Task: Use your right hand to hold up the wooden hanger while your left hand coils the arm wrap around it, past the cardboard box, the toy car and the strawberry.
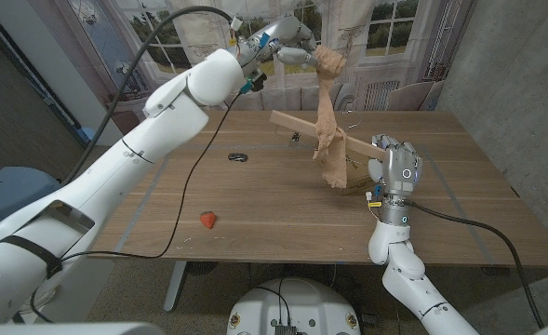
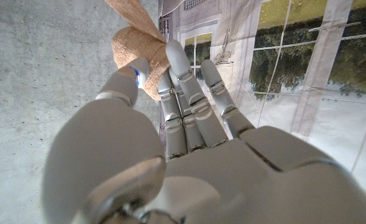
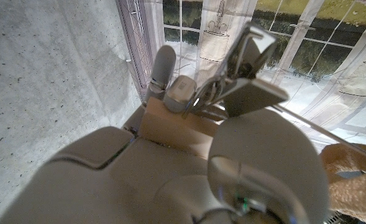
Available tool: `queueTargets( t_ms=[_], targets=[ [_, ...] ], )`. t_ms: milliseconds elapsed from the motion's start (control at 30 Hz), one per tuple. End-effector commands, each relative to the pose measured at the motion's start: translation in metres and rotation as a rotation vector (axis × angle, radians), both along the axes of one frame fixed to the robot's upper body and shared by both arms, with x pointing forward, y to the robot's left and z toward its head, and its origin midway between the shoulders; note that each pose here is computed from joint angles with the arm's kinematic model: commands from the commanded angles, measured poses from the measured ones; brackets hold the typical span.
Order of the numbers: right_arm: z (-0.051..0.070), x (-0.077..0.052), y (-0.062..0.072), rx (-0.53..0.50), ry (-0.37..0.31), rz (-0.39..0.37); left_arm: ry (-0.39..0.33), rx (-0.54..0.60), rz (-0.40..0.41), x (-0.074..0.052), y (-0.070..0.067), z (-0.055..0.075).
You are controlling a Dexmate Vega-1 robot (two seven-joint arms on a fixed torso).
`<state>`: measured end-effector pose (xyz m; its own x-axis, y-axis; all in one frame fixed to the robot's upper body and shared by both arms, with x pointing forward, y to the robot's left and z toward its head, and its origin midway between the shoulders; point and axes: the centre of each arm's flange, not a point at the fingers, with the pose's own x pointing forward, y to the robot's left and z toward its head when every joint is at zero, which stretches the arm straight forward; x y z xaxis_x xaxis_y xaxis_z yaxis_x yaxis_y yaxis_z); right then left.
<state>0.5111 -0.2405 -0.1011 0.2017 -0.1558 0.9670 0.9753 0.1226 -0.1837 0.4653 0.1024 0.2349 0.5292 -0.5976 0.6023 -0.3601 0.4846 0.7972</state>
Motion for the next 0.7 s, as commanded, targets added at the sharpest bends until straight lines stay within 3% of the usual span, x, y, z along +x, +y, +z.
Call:
queueTargets(
  t_ms=[33,367,700],
  targets=[
    [-0.002,-0.001,-0.004,0.006,-0.007,-0.005,0.114,0.063,0.125,0.015,0.019,0.017],
    [-0.003,-0.002,-0.013,0.042,-0.005,-0.012,0.256,0.135,0.164,0.034,0.040,0.025],
    [0.002,-0.006,-0.019,0.112,-0.056,0.018,0.317,0.144,0.214,0.052,0.053,0.012]
  ],
)
